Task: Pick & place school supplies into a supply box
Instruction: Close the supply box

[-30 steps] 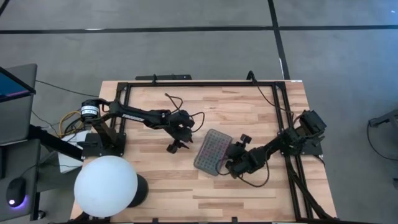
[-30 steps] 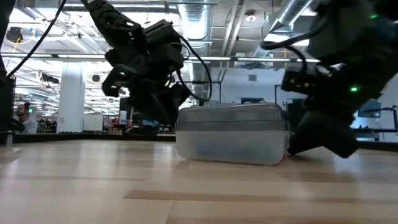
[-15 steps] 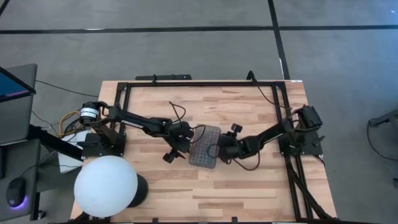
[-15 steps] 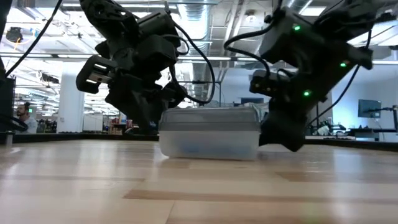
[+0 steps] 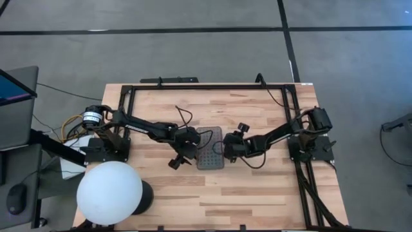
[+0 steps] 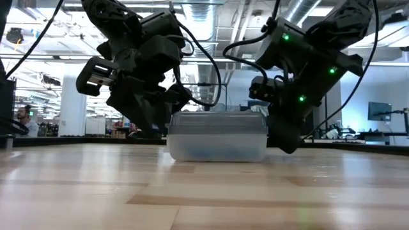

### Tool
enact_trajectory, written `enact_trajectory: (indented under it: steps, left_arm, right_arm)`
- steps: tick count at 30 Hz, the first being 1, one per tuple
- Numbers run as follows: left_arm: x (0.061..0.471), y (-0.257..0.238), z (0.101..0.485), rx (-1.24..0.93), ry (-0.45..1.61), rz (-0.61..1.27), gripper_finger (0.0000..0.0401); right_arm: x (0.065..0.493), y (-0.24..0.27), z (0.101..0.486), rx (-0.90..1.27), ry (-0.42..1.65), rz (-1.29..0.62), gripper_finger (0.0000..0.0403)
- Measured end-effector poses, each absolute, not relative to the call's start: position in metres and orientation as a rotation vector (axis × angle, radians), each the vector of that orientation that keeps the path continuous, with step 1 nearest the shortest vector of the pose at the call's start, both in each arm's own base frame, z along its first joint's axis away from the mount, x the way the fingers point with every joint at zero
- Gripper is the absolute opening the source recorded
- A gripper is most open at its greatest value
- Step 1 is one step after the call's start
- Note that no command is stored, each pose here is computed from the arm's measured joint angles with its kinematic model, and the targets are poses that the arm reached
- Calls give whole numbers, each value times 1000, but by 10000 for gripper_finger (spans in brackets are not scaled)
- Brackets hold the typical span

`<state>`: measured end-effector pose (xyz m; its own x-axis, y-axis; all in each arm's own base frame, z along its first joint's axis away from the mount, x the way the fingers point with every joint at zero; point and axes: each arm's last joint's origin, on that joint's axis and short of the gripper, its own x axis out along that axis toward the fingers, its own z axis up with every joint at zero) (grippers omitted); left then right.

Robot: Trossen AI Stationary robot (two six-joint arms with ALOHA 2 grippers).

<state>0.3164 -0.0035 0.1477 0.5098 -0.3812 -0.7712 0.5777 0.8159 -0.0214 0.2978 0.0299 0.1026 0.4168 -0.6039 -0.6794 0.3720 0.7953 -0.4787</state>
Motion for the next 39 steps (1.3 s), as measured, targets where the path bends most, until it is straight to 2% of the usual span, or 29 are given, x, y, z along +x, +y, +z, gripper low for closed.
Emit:
enact_trajectory:
  steps: [9, 16, 23, 26, 34, 39]
  left_arm:
    - [312, 14, 147, 310, 972, -377, 160]
    - [308, 22, 164, 353, 964, -196, 160]
    - [305, 18, 210, 345, 726, -117, 160]
    - [310, 11, 218, 317, 639, -122, 160]
    - [336, -8, 192, 317, 566, -133, 160]
    - [343, -7, 176, 278, 588, -119, 160]
  right_arm:
    - [294, 44, 101, -258, 973, -577, 85]
    - [281, 44, 97, -234, 1047, -668, 85]
    - [271, 50, 96, -212, 1078, -719, 85]
    - [269, 55, 96, -206, 1069, -718, 85]
    - [261, 76, 97, -225, 1028, -705, 85]
    - [255, 87, 104, -233, 978, -699, 85]
